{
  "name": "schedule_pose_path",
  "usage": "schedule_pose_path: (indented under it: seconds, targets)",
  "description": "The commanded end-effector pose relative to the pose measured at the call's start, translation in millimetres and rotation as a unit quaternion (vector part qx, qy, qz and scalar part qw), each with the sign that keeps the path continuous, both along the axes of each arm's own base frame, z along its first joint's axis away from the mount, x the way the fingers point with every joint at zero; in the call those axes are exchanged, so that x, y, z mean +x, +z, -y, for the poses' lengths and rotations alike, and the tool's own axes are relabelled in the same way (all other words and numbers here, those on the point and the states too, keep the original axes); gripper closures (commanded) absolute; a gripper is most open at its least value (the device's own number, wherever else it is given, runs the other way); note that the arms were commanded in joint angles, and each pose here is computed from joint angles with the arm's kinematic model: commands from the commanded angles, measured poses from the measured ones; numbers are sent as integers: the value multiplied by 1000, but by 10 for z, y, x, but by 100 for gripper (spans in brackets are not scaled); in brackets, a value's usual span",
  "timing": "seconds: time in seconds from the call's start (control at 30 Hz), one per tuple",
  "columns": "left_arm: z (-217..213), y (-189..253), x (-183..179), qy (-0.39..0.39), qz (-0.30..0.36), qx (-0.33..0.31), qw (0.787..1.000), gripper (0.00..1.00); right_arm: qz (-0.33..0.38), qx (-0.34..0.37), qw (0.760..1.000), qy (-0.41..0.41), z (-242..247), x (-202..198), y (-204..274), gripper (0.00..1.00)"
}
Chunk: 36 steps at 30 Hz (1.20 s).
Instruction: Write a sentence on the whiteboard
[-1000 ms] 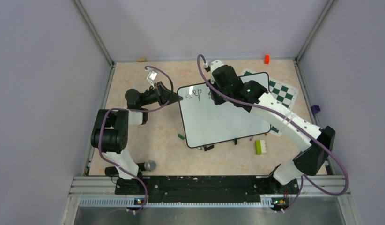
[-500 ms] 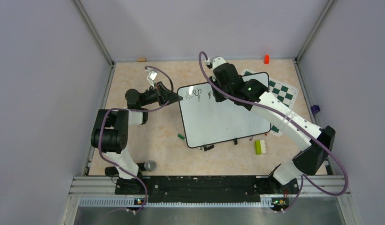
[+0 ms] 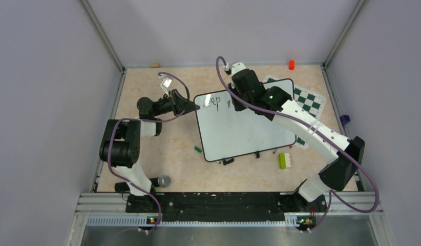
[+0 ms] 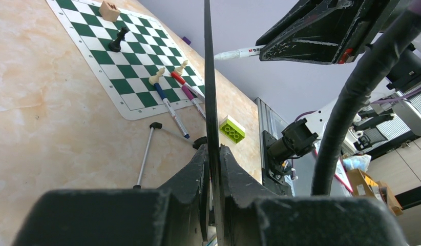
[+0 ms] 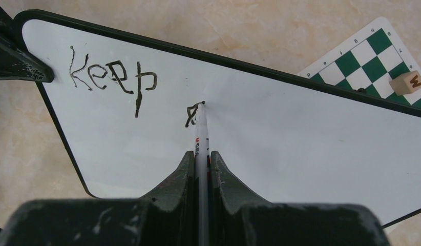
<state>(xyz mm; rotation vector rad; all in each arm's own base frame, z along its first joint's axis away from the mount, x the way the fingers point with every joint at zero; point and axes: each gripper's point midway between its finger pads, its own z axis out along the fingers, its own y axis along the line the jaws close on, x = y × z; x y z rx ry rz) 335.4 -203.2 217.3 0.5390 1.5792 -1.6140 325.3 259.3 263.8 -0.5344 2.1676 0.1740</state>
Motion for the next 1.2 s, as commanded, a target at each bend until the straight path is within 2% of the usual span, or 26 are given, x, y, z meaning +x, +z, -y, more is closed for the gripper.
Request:
schedule_pose_path:
  seconds: [0.0, 0.67, 1.17]
  targets:
    - [17, 96, -153, -27, 61, 13, 998, 89, 34, -1, 999, -33, 83, 146, 147, 100]
    - [16, 102, -152, -26, 60, 13, 998, 89, -12, -18, 1000, -4, 131, -63, -89, 100]
    - [17, 96, -154, -27, 60, 13, 998, 89, -8, -24, 1000, -8, 140, -31, -75, 100]
